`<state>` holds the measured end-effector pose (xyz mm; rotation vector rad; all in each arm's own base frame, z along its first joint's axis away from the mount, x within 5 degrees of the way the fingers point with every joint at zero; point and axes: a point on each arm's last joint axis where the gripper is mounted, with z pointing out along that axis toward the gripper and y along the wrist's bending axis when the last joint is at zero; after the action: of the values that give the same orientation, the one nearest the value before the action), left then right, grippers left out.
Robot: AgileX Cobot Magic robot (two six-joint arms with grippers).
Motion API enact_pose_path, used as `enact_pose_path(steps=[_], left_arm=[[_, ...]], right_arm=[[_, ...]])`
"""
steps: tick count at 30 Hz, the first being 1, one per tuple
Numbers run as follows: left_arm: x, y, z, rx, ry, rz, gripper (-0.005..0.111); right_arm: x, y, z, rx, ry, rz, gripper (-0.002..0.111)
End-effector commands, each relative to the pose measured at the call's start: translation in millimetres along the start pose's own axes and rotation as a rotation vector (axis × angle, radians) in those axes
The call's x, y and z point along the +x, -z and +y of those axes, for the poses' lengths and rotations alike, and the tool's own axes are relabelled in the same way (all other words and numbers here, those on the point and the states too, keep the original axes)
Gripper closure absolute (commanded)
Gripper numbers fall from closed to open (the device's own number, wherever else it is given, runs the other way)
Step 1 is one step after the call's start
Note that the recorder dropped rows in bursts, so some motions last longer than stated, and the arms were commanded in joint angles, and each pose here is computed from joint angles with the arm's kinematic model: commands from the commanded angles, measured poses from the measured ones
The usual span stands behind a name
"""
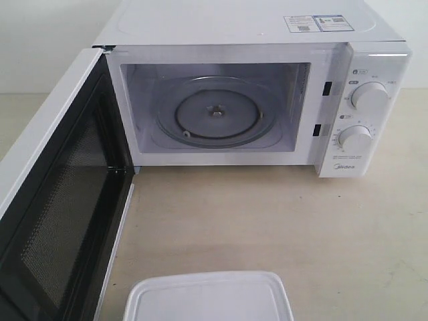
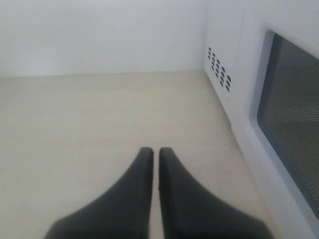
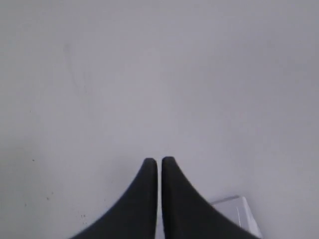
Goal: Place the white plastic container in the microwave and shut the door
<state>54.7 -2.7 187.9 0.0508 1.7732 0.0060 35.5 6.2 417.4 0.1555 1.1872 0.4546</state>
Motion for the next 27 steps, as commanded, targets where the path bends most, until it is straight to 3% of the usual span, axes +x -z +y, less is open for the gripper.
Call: enact_pose_path(steps=[1,4,7,12,20,27], left_arm=[[1,0,0.1,-0.002,0.002,0.003,0.102],[1,0,0.1,-0.002,0.002,0.003,0.102],[1,0,0.1,-0.002,0.002,0.003,0.102],[1,0,0.1,-0.002,0.002,0.003,0.102],[1,0,0.1,-0.002,0.002,0.003,0.102],[1,0,0.1,-0.002,0.002,0.003,0.102]], right_arm=[[15,-49,4,0.001,0.047,0.347,0.108],[57,-67,6,-0.021,-0.084,0.710,0.108],[97,-70,10,-0.087,-0.102,1.027,0.108],[144,-52,8,-0.128,-0.133,1.320,0.108],[196,-18,-8,-0.066,-0.212,1.482,0.108],[223,-4,-5,-0.204,-0.317,1.535,0.108]])
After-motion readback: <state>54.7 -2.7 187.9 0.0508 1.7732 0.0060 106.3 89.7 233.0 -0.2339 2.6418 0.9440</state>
